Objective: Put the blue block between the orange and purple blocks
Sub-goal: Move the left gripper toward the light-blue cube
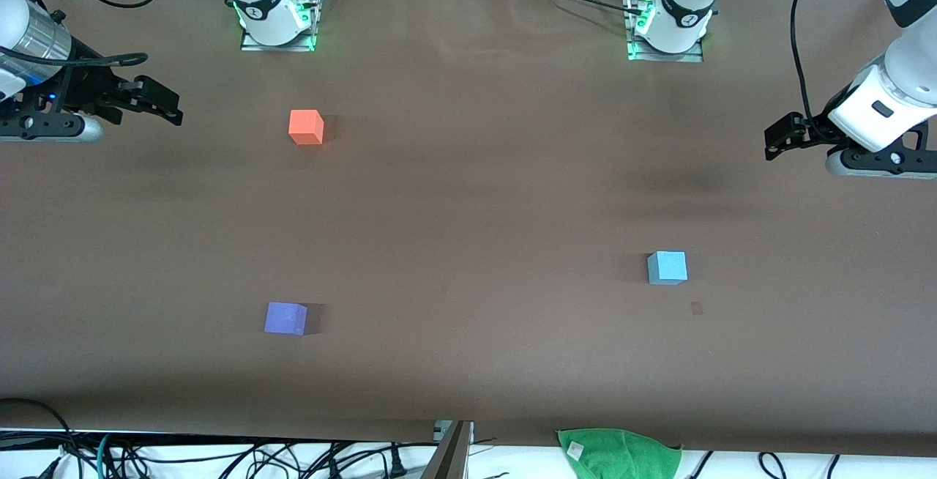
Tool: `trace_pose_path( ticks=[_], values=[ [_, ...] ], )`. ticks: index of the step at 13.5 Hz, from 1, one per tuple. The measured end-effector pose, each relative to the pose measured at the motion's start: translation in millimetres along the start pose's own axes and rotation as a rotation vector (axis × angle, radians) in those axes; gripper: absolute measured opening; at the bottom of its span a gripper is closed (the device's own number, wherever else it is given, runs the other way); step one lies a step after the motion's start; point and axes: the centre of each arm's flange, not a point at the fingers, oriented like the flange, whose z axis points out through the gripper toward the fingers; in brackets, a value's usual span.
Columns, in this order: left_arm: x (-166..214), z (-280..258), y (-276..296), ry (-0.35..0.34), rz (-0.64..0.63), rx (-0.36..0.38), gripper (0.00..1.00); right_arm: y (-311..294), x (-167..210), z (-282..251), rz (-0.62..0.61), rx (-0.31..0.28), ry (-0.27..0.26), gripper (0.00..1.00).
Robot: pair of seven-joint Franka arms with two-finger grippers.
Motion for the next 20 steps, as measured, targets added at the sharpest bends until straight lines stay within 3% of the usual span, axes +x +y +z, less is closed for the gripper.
trace_pose_path(
  ticks=[3,7,20],
  values=[
    [0.1,0.2,0.0,-0.001,0.0,0.0,1.0,-1.3,1.1,-1.3,-0.002,0.003,0.012,1.0],
    [0.2,0.3,2.0,-0.002,0.004,0.0,1.0,-3.0,7.0,-7.6,-0.004,0.011,0.072,1.0],
    [3.9,8.9,1.2,-0.018,0.003,-0.001,1.0,-1.1,7.2,-7.9,0.0,0.011,0.073,1.0]
  ],
)
